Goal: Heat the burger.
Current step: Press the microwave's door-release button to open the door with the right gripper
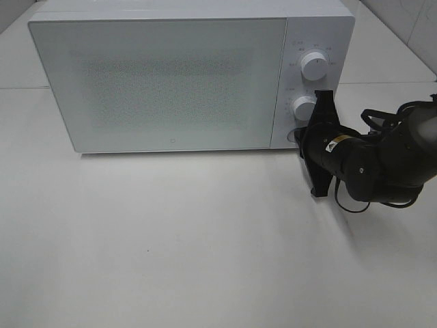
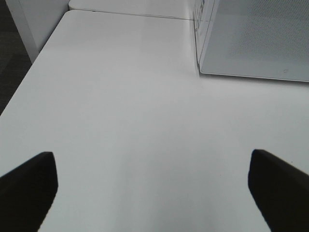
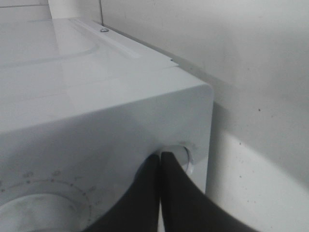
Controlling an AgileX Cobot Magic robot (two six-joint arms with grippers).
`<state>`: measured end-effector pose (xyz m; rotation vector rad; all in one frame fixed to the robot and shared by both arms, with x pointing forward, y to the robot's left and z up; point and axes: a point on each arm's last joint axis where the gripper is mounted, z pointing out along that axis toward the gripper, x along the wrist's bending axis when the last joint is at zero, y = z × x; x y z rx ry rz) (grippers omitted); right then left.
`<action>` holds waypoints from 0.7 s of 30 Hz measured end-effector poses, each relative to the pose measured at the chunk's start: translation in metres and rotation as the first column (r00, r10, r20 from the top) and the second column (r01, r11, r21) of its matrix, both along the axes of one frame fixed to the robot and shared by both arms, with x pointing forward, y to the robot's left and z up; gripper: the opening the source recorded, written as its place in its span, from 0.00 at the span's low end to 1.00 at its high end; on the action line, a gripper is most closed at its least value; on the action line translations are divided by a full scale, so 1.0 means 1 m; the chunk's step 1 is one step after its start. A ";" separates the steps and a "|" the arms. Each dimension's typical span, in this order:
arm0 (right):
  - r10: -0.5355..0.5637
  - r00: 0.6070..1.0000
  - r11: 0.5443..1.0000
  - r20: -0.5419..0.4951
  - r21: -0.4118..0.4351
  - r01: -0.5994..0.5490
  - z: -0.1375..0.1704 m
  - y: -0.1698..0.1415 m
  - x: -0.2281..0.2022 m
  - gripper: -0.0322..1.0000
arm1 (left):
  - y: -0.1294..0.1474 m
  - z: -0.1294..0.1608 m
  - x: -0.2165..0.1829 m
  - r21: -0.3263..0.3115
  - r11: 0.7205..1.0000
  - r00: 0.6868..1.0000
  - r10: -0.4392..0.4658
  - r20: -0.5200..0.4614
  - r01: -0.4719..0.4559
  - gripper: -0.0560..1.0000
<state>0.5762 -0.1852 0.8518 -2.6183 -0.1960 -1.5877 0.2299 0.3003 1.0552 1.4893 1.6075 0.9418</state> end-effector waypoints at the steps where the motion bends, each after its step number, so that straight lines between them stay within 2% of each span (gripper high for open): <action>1: 0.000 1.000 1.000 0.006 -0.010 0.001 0.000 0.000 0.000 0.06 | 0.000 0.000 0.000 0.000 1.000 1.000 0.000 0.000 0.000 0.99; 11: 0.003 1.000 0.998 0.015 -0.058 -0.003 -0.002 0.006 0.008 0.06 | 0.000 0.000 0.000 0.000 1.000 1.000 0.000 0.000 0.000 0.99; 21: -0.017 1.000 0.998 0.022 -0.054 0.018 -0.007 0.007 0.012 0.06 | 0.000 0.000 0.000 0.001 1.000 1.000 0.001 0.000 -0.001 0.99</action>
